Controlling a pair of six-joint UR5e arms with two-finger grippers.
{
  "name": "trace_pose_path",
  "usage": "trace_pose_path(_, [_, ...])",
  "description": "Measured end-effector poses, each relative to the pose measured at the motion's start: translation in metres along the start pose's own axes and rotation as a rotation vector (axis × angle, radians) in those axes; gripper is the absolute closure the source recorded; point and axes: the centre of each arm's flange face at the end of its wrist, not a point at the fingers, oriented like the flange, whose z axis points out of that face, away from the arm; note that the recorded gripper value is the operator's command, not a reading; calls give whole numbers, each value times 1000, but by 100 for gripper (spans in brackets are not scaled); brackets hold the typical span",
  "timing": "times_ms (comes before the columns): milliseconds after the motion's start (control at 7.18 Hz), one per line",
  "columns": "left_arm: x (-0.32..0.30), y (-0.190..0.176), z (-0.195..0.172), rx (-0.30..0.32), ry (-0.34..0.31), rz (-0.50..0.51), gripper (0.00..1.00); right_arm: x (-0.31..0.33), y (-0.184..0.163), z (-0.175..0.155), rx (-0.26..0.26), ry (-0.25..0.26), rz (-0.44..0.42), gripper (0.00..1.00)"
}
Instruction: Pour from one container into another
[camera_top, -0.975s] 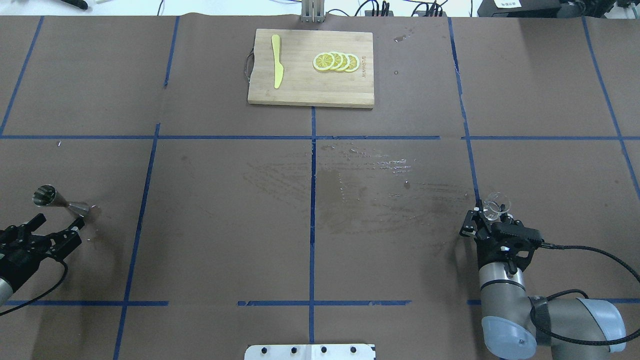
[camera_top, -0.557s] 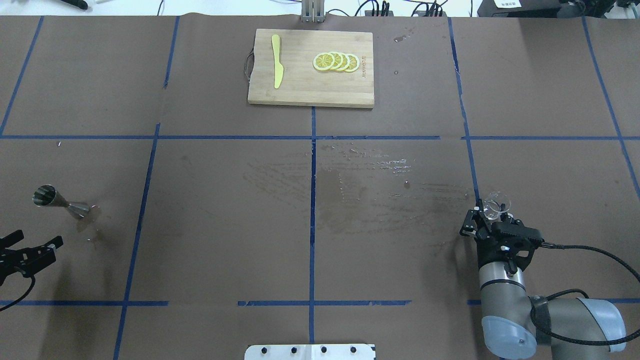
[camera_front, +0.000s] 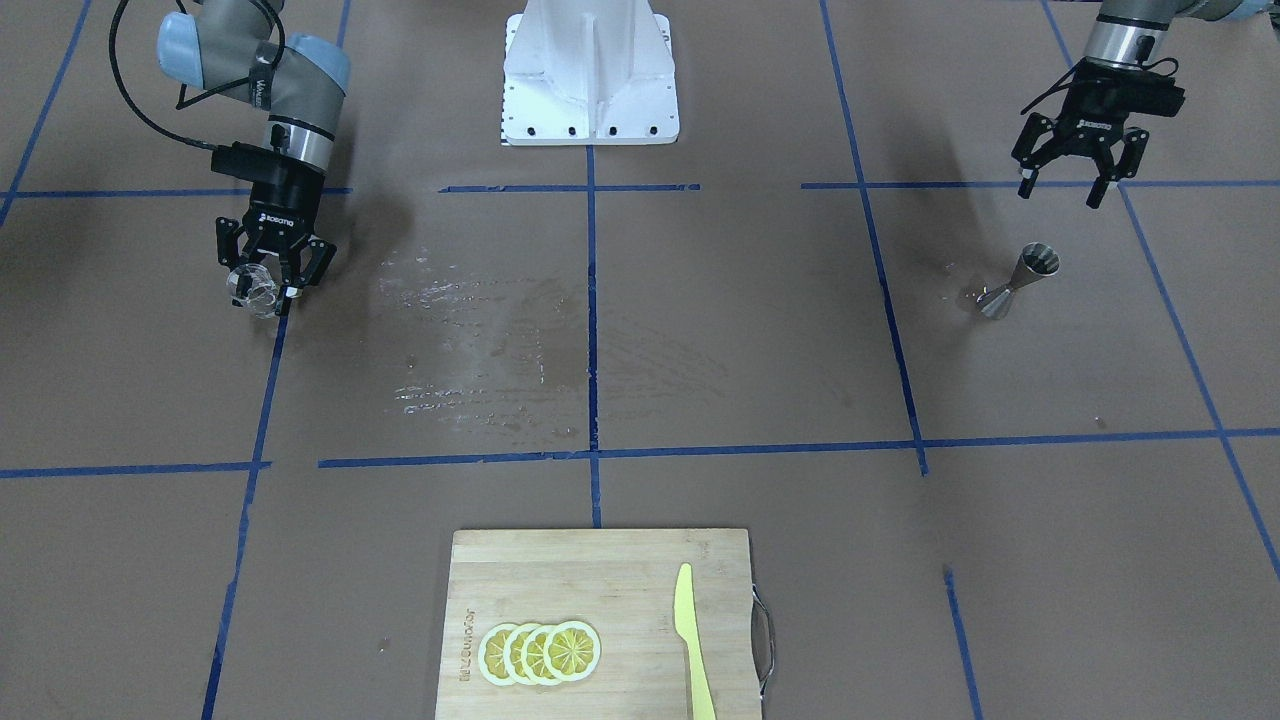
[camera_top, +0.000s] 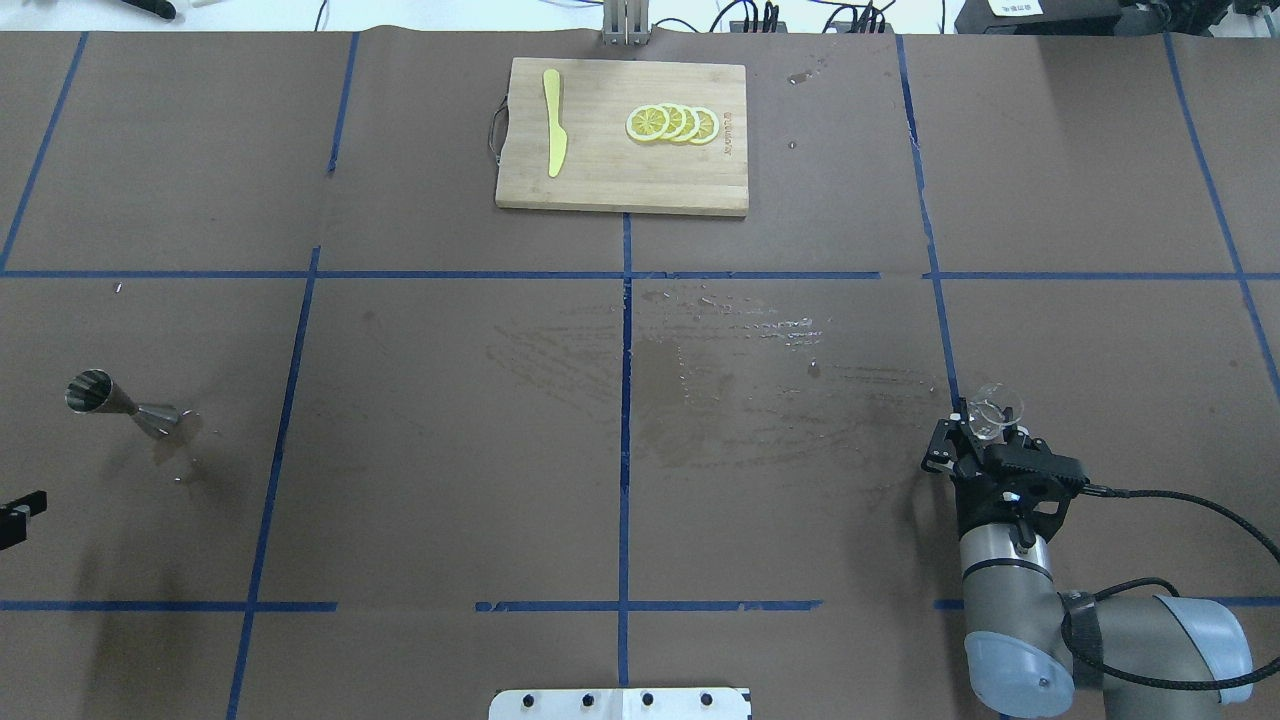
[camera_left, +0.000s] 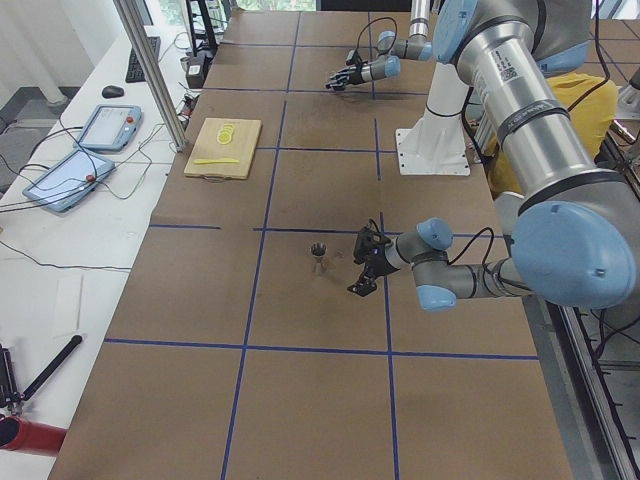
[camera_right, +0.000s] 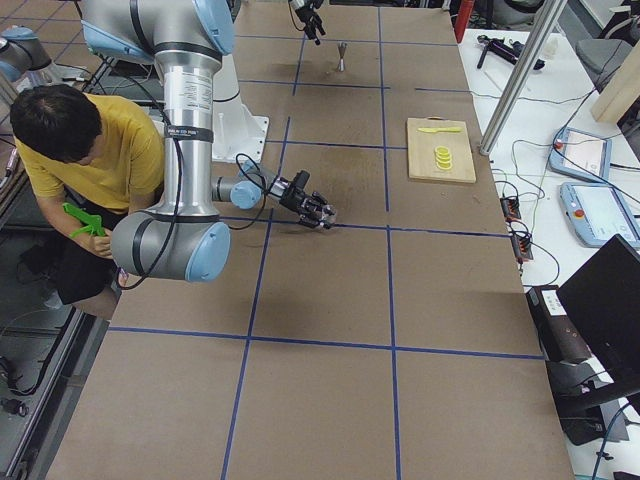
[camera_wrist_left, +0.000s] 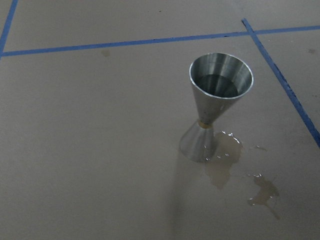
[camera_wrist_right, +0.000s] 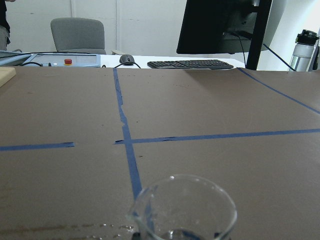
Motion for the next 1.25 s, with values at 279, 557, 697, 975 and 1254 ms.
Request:
trace_pose_path(279, [-35, -33, -10, 17, -28, 113, 1, 0, 0, 0, 15, -7, -4, 56])
trace_pose_path(557, [-46, -51, -11, 13, 4, 186, 1, 5, -2, 1, 39, -12, -9, 56])
trace_pose_path(697, [-45, -53, -11, -17, 47, 208, 1, 7, 0, 0, 41, -15, -5, 56])
trace_pose_path(975, [-48, -62, -11, -79, 153, 185, 0, 8, 11, -9, 29, -51, 11, 54])
trace_pose_path(1254, [-67, -74, -20, -113, 224, 126, 0, 13, 20, -17, 30, -75, 1, 47])
